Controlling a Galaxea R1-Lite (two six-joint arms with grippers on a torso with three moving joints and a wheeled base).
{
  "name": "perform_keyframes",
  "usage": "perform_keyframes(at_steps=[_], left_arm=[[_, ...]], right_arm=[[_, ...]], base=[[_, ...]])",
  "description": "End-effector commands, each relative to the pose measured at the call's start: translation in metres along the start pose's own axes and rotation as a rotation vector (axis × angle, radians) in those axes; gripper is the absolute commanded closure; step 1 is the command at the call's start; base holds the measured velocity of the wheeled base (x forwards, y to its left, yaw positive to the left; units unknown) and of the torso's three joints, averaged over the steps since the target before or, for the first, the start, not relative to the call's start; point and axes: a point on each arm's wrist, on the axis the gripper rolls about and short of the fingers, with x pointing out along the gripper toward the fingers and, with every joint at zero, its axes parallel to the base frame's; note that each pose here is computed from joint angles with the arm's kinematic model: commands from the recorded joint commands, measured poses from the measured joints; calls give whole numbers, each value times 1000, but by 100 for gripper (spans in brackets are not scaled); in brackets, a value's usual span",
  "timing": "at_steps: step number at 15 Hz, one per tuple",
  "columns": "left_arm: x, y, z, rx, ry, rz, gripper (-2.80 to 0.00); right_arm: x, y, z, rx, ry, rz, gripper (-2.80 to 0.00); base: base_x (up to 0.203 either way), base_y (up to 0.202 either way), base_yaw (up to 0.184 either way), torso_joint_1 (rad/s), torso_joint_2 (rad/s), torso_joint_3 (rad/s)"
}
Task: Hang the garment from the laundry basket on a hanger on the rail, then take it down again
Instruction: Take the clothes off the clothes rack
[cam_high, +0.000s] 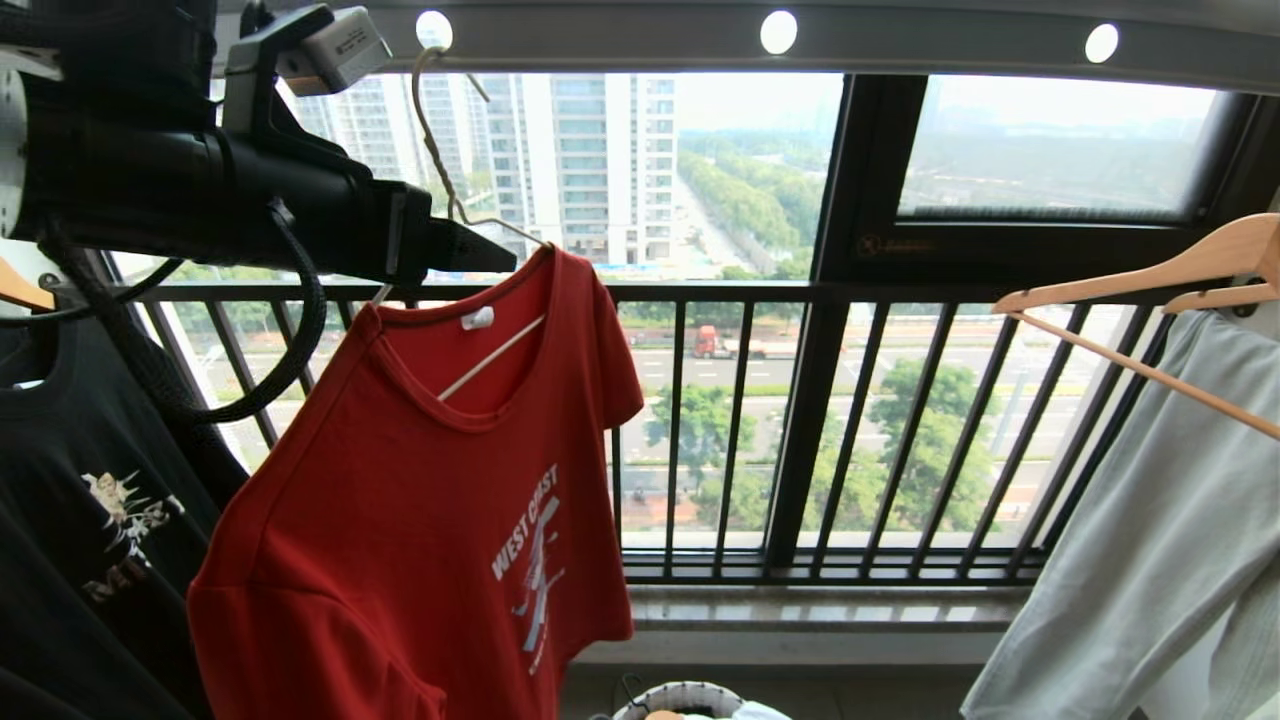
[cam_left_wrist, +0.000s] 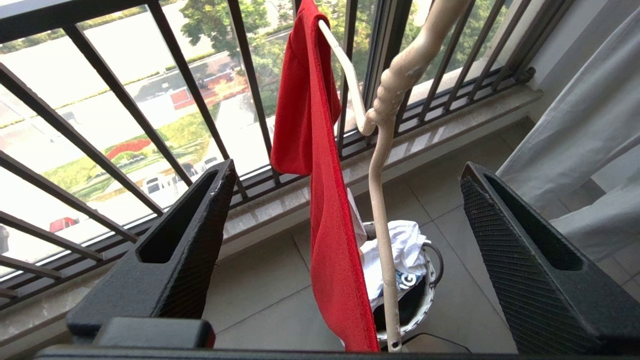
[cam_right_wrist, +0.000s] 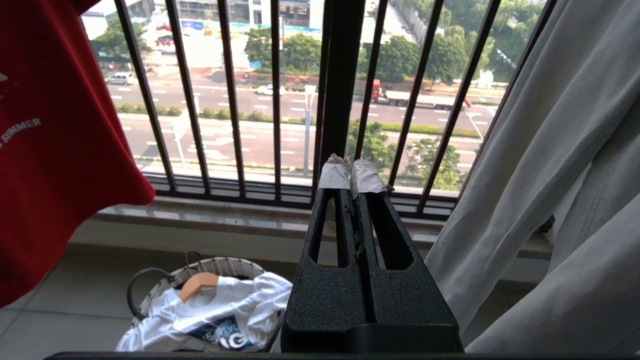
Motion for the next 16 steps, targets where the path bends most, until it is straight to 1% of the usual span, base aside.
perform_keyframes(at_steps=[1, 3, 8, 12, 16], left_arm=[[9, 1, 2, -1, -26, 0, 0], [14, 2, 3, 1, -49, 15, 0], [17, 3, 2, 6, -43, 18, 0], [13, 2, 6, 8, -59, 19, 0], [0, 0, 9, 14, -86, 18, 0]], right_arm=[[0, 0, 0, -1, 1, 1, 0], [0, 0, 0, -1, 1, 1, 0], [0, 0, 0, -1, 0, 1, 0], [0, 0, 0, -1, 1, 1, 0], [0, 0, 0, -1, 1, 1, 0]], base=[[0, 0, 0, 0, 0, 0], [0, 0, 0, 0, 0, 0], [0, 0, 0, 0, 0, 0], [0, 0, 0, 0, 0, 0], [0, 0, 0, 0, 0, 0]])
